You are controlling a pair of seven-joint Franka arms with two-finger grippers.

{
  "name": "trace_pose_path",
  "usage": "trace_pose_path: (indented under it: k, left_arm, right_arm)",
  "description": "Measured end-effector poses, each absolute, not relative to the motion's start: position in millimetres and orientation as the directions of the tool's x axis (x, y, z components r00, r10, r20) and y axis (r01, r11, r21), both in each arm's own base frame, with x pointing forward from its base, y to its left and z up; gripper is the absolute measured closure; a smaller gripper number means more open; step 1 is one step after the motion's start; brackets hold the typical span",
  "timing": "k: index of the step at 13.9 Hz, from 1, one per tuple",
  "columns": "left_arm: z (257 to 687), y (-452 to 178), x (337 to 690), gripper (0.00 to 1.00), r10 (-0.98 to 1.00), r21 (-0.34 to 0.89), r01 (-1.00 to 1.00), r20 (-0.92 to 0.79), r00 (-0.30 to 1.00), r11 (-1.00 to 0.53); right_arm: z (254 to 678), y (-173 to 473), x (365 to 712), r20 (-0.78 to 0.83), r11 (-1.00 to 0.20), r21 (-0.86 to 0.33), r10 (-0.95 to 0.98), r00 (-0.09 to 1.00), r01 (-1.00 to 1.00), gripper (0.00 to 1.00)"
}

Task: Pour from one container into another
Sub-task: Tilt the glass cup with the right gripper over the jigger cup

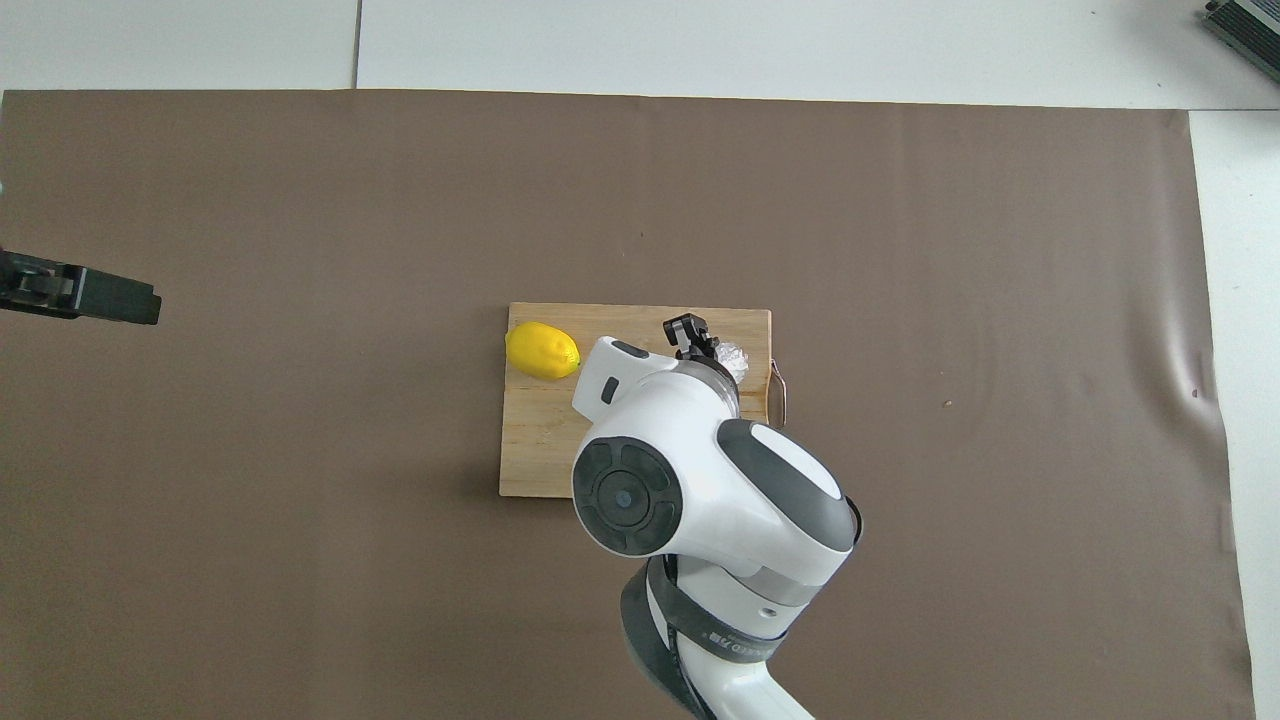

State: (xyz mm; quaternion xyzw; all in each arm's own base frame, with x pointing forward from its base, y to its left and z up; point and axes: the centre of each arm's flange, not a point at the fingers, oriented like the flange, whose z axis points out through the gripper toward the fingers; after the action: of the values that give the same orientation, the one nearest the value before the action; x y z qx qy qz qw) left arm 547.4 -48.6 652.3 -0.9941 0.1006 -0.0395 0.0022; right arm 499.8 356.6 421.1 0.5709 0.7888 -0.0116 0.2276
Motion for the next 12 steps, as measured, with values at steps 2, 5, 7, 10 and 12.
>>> trace_pose_path:
  k: [2, 5, 7, 10, 12]
  left_arm:
    - [652.4, -48.6, 547.4, 0.00, -0.200, -0.012, -0.200, 0.079, 0.977, -0.980]
    - [652.4, -48.6, 547.6, 0.00, -0.200, -0.012, -0.200, 0.079, 0.977, -0.980]
    - [652.2, -48.7, 547.7, 0.00, -0.200, -0.012, -0.200, 0.079, 0.977, -0.980]
    - [652.1, -48.7, 547.8, 0.00, -0.200, -0.012, -0.200, 0.080, 0.977, -0.980]
    - [652.2, -48.7, 547.9, 0.00, -0.200, -0.013, -0.200, 0.081, 0.976, -0.980]
  right_arm:
    - [420.9, 356.2, 499.7, -0.386, 0.368, 0.234, 0.885, -0.261, 0.900, 0.49]
    - [420.7, 357.2, 498.3, -0.401, 0.381, 0.231, 0.876, -0.269, 0.896, 0.49]
    - [421.2, 357.3, 498.2, -0.406, 0.387, 0.231, 0.872, -0.273, 0.893, 0.49]
    - [422.3, 357.9, 497.7, -0.407, 0.392, 0.231, 0.870, -0.277, 0.891, 0.49]
    - [422.5, 361.3, 495.4, -0.407, 0.399, 0.231, 0.868, -0.284, 0.888, 0.49]
